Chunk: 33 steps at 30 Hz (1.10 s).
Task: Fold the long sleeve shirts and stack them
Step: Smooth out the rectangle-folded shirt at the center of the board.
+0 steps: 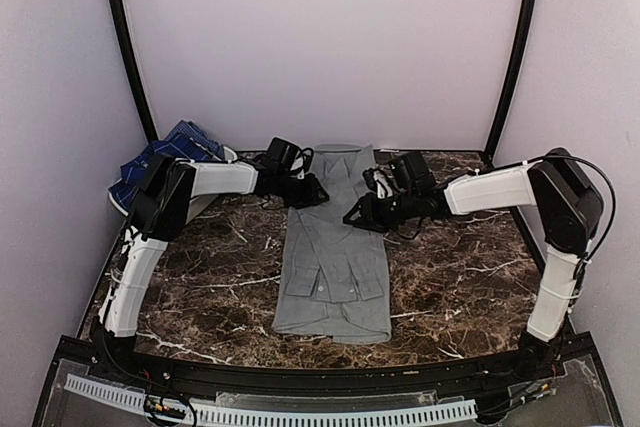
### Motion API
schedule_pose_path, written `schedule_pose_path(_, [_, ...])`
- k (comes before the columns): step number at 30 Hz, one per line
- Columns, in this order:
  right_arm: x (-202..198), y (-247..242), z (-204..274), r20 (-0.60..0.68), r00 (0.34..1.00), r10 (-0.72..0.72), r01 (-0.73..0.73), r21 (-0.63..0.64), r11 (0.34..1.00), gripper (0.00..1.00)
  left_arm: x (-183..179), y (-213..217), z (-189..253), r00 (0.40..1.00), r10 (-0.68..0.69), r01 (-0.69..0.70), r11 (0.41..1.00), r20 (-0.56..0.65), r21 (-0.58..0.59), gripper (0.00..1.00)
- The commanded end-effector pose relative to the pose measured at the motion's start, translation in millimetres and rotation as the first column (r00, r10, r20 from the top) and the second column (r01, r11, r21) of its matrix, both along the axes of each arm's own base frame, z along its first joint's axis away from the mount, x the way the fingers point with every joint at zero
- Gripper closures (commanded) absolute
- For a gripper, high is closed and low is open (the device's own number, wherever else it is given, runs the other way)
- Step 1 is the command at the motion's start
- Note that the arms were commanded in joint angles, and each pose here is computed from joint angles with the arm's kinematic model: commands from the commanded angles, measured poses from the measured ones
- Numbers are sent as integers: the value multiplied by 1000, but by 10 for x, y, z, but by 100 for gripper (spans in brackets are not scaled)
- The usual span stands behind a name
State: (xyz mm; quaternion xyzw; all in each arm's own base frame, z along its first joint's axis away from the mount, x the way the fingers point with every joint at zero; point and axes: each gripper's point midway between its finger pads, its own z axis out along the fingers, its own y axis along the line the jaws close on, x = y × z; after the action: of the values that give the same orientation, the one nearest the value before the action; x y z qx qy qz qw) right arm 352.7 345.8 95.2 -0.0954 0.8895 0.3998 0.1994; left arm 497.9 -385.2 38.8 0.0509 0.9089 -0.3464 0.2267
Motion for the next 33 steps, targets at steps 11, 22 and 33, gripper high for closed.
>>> schedule_pose_path(11, [-341,-221,-219,-55,998,21,-22,-25,999,66,235,45,343,999,-1,4,998,47,-63,66])
schedule_pose_path(22, [-1038,-564,-272,-98,995,23,-28,-53,998,60,-603,453,961,1000,-16,15,996,-16,-83,58])
schedule_pose_path(33, [-1434,-528,-451,-174,984,32,-37,-26,999,54,-1936,1128,370,973,-25,18,999,-227,-32,58])
